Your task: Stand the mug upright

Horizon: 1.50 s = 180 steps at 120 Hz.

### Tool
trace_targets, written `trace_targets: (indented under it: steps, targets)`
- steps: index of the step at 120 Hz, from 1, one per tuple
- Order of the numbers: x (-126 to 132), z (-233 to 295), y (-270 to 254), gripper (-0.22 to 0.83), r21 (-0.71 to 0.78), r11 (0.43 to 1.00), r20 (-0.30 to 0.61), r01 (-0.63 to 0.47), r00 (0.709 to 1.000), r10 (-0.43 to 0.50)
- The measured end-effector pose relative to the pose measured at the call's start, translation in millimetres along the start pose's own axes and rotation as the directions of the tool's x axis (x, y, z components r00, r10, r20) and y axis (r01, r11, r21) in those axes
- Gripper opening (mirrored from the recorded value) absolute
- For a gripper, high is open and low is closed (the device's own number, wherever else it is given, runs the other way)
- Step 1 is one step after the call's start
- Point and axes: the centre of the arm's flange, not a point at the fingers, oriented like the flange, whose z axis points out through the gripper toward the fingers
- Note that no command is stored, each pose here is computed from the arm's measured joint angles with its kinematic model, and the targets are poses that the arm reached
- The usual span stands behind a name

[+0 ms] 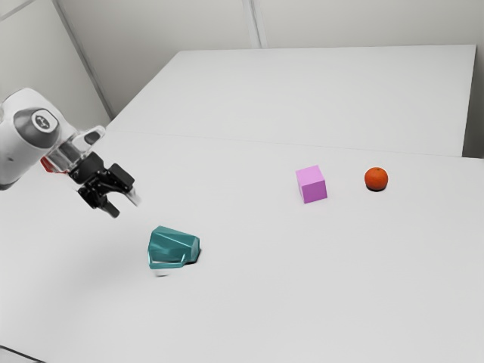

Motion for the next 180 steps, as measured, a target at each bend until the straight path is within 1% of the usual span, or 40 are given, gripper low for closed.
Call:
trace_targets:
  steps: [19,33,45,59,86,88,91,104,109,115,123,140,167,174,180]
  targets:
    - [11,46,-31,0.62,-0.127,0.990,-0.030,0.057,0.998,-0.061]
    - [14,66,-50,0.62,-0.182,0.981,-0.047,0.067,0.996,-0.077]
    - [17,83,-59,0.62,-0.222,0.973,-0.050,0.060,0.996,-0.073]
    - [19,97,-58,0.62,-0.269,0.962,-0.056,0.035,0.997,-0.052]
    - [10,117,-54,0.61,-0.350,0.937,-0.065,0.005,0.997,-0.029]
    - [9,118,-54,0.60,-0.354,0.935,-0.066,0.002,0.997,-0.027]
    - [9,118,-53,0.55,-0.360,0.933,-0.067,-0.004,0.997,-0.022]
    - [9,120,-50,0.26,-0.375,0.927,-0.074,-0.032,0.997,0.005]
    - [9,120,-49,0.17,-0.378,0.925,-0.077,-0.042,0.997,0.014]
    - [9,119,-48,0.08,-0.380,0.923,-0.081,-0.054,0.996,0.025]
    - [9,117,-46,0.00,-0.382,0.921,-0.090,-0.074,0.995,0.043]
    - [8,112,-39,-0.10,-0.392,0.912,-0.103,-0.117,0.991,0.083]
    - [5,100,-16,-0.15,-0.410,0.890,-0.121,-0.200,0.979,0.164]
    - [7,86,-3,-0.15,-0.397,0.884,-0.142,-0.247,0.968,0.207]
    - [15,66,9,-0.16,-0.357,0.884,-0.156,-0.301,0.952,0.262]
